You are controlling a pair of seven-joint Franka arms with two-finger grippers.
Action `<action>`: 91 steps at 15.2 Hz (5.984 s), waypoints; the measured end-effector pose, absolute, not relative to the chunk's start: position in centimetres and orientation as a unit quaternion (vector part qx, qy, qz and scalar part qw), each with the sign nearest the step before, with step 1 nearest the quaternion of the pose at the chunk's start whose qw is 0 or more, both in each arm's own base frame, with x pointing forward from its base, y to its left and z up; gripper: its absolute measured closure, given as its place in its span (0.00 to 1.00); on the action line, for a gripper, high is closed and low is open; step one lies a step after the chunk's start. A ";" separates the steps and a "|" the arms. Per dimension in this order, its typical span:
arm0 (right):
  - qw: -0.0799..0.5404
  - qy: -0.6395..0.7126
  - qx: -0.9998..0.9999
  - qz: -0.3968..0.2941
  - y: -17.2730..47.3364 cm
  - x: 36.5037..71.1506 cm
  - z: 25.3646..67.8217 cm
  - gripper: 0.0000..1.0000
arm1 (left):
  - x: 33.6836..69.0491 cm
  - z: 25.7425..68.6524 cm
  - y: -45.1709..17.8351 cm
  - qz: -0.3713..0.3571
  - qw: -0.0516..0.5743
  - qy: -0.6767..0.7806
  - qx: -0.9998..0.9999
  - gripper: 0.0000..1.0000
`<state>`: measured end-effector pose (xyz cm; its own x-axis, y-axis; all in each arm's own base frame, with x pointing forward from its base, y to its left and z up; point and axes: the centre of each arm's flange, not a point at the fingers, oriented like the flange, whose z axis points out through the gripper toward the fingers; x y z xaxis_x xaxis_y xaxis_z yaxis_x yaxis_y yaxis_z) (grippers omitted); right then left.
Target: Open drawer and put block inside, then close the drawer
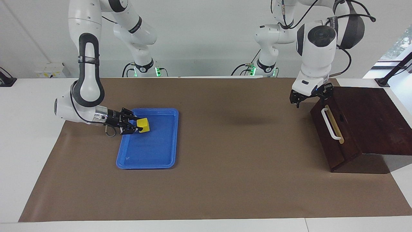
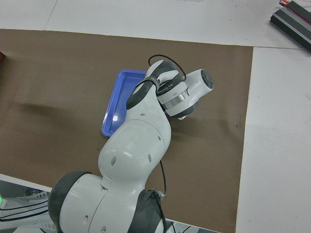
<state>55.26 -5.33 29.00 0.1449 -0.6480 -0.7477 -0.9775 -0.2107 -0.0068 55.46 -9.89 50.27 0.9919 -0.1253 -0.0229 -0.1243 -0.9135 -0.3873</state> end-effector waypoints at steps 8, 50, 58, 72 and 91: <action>0.249 0.597 -0.696 0.312 1.4 60.2 41.1 0.45 | 58.3 43.6 -5.7 -0.028 0.242 0.058 -0.968 0.00; 0.260 0.595 -0.697 0.305 10.3 60.6 50.8 0.45 | 56.4 37.8 -9.2 -0.028 0.244 0.150 -0.958 0.00; 0.270 0.604 -0.678 0.320 10.6 60.7 51.2 0.45 | 55.2 37.6 -14.0 -0.033 0.246 0.191 -0.950 0.00; 0.268 0.606 -0.675 0.324 10.6 60.8 50.8 0.45 | 56.6 47.0 -17.5 -0.007 0.112 0.105 -0.988 0.00; 0.316 0.660 -0.621 0.281 30.6 58.3 48.4 0.45 | 55.9 50.3 -31.2 0.004 -0.029 -0.664 -0.747 0.00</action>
<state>58.30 30.63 48.41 -0.0286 -0.6421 -0.7661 -0.9973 0.0698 -0.0213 55.91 -31.21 50.29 0.1177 0.9920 -0.0448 0.9925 -0.1160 0.0373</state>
